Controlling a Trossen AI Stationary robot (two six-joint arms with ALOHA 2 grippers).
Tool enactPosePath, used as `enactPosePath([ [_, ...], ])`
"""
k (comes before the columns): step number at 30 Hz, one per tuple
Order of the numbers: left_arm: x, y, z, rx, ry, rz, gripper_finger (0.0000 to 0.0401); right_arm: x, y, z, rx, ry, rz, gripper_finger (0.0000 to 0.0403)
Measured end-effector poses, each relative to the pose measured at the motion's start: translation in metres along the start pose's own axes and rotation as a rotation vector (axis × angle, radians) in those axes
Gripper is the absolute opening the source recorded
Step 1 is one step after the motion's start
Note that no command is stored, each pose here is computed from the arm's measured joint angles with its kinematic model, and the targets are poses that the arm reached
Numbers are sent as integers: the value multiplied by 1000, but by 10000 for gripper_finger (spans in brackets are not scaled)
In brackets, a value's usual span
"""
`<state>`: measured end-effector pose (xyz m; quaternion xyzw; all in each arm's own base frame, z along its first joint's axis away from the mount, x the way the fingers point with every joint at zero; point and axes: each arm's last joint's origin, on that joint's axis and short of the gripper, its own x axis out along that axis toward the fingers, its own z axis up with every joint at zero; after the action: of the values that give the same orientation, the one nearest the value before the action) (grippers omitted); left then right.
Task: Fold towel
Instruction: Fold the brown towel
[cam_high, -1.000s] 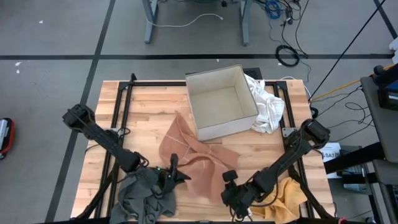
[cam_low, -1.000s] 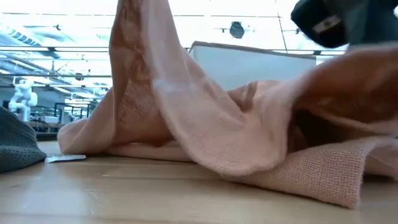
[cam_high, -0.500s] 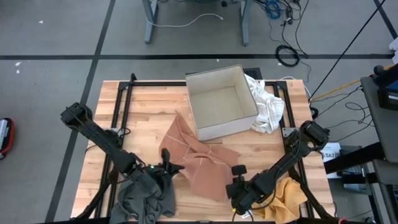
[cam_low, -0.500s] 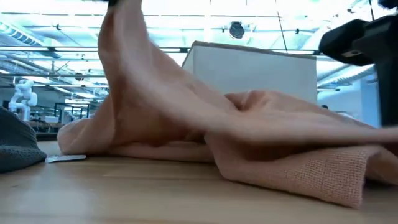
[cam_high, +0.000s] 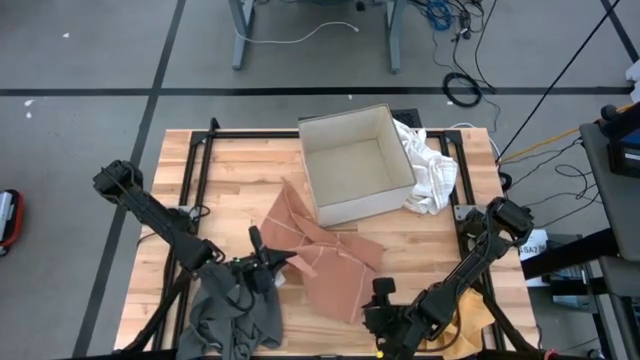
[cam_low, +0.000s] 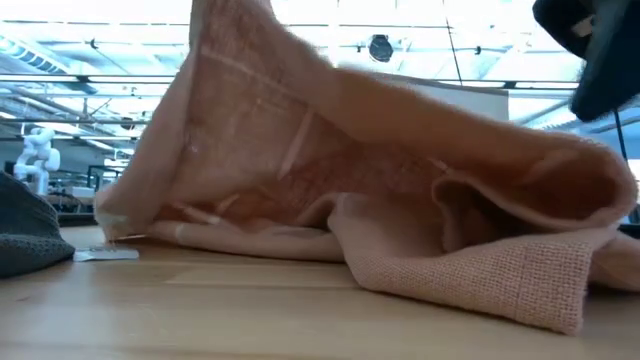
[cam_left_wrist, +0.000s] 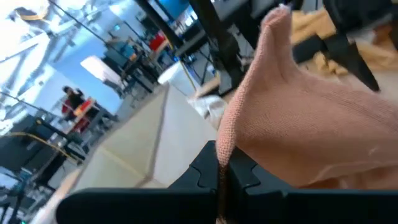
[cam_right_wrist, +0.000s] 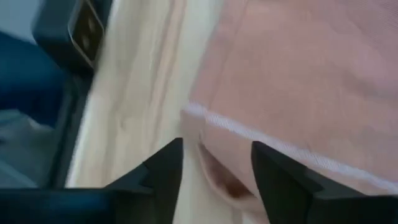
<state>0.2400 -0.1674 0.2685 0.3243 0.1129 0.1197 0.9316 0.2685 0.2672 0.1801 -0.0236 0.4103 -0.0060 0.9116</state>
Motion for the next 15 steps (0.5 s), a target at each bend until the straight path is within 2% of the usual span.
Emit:
enactPosePath([
  [6, 9, 13, 6, 12, -33, 71, 0, 19, 7, -4, 46, -58, -36, 203],
  [11, 19, 29, 16, 67, -28, 121, 0, 31, 8, -13, 69, -83, -120, 189],
  [15, 26, 44, 28, 115, -23, 168, 0, 34, 11, -17, 70, -78, -128, 178],
])
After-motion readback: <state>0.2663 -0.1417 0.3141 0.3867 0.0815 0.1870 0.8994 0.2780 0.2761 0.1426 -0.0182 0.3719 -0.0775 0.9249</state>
